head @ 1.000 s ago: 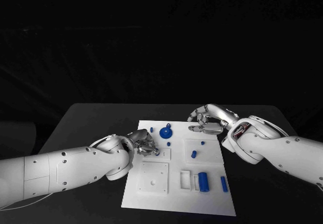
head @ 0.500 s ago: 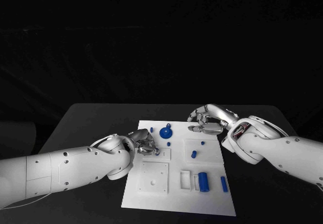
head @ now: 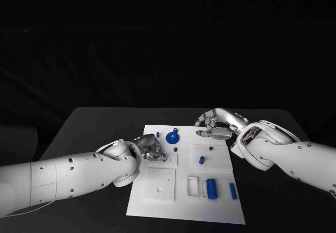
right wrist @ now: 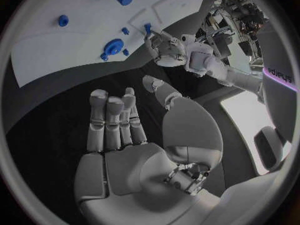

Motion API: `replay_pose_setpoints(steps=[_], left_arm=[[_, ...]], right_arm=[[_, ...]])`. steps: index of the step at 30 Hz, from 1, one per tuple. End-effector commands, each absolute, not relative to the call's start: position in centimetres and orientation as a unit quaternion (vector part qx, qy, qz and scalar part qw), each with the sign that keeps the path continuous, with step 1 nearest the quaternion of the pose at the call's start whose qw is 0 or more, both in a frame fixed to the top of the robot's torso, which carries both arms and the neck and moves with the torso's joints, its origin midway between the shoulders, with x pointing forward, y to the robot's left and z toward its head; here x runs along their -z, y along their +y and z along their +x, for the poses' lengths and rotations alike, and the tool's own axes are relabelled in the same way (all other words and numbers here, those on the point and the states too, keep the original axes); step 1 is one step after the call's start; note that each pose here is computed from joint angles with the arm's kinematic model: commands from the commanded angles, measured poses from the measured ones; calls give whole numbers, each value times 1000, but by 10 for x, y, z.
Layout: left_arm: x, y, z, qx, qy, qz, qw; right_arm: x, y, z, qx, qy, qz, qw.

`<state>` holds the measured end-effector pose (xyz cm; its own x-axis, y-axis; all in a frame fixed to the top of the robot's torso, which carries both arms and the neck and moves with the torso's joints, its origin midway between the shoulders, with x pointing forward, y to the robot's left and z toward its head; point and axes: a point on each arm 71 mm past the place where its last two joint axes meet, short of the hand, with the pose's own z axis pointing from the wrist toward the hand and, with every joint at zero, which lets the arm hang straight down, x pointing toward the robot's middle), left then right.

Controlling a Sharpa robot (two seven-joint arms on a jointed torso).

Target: Assemble the parts on the task board

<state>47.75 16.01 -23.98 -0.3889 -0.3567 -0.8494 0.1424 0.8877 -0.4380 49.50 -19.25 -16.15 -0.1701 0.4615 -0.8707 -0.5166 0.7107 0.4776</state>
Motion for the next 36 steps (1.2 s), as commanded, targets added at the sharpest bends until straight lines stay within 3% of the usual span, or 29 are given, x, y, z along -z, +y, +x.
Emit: replay_pose_setpoints(steps=[1,36], left_arm=[[241,160,477,224,803,-64,548],[246,159,472,223,825,-55,516]], right_arm=[[162,-192,495,-380,667,-23,641],[163,-192,495,-379,671,-24,637]])
